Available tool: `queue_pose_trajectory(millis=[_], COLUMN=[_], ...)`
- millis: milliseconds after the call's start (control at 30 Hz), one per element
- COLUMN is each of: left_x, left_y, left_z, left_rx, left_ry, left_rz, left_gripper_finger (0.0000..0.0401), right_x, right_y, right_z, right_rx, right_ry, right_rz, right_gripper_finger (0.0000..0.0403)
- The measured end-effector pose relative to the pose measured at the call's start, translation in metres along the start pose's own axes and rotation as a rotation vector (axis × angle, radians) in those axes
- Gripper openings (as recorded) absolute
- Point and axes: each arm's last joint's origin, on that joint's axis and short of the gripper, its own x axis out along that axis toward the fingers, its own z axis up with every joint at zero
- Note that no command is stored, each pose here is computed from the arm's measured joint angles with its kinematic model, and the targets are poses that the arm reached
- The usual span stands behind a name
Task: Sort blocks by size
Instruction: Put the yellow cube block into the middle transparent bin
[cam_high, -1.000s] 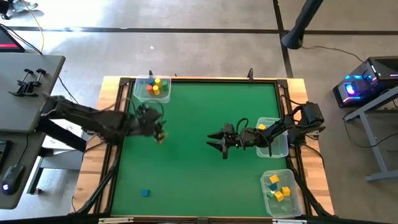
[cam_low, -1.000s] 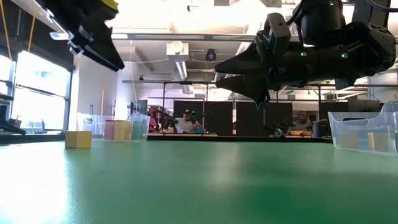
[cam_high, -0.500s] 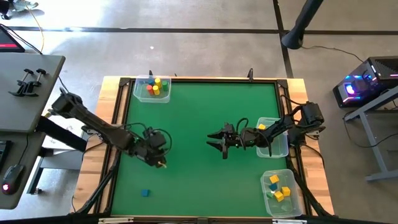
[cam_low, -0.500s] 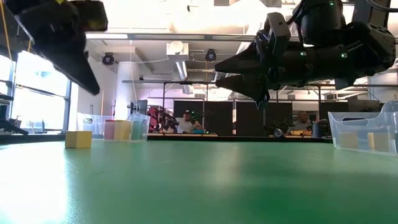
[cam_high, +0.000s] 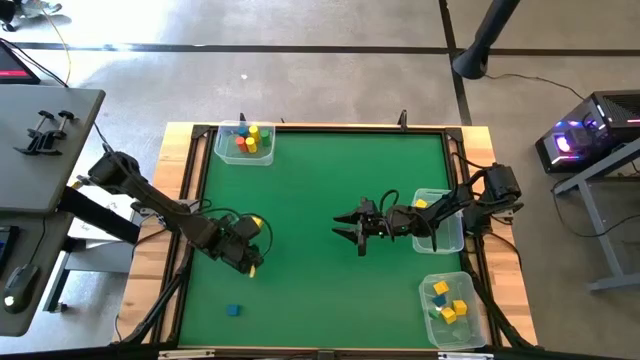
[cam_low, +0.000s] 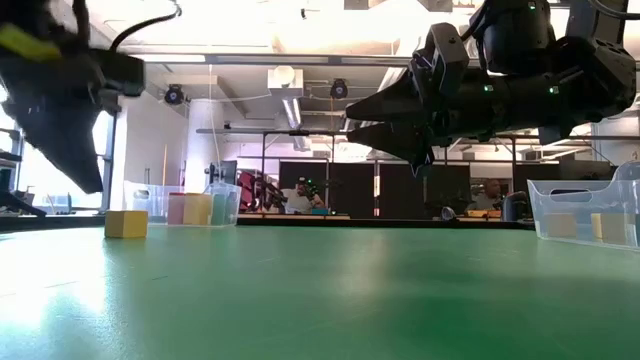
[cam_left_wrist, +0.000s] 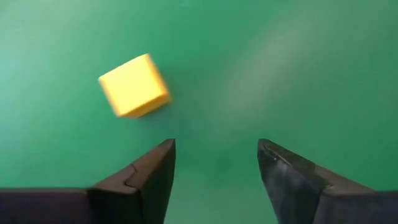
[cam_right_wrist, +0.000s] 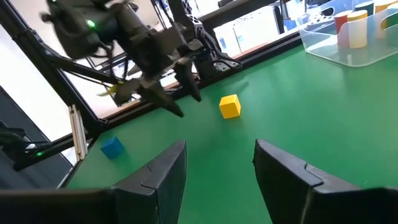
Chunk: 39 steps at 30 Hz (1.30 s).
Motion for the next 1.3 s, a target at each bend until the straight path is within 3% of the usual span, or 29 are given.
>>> queue_pose_trajectory(millis=[233, 433, 600, 1000, 1300], left_x=[0.024, 0.037, 0.044, 0.066, 0.064], left_y=[0.024, 0.027, 0.028, 0.024, 0.019], left_z=[-0.015, -0.02, -0.019, -0.023, -0.02], left_rx=[-0.205, -0.294, -0.308, -0.28, -0.235], left_ry=[-0.078, -0.203, -0.291, -0.277, -0.261], left_rz=[0.113, 0.067, 0.102, 0.171, 0.153], left_gripper_finger=[0.0257, 0.0273, 0.0274, 0.0271, 0.0217], right_x=[0.0, 0.0, 0.0, 0.0, 0.0], right_y=[0.0, 0.0, 0.0, 0.0, 0.0], right_z=[0.0, 0.0, 0.0, 0.0, 0.0], right_rx=[0.0, 0.0, 0.0, 0.0, 0.003], right_ry=[0.002, 0.002, 0.002, 0.0, -0.001], right_rz=[-0.001, -0.001, -0.001, 0.0, 0.0], right_gripper_finger=[0.0178, 0.0178, 0.0178, 0.0178, 0.0178])
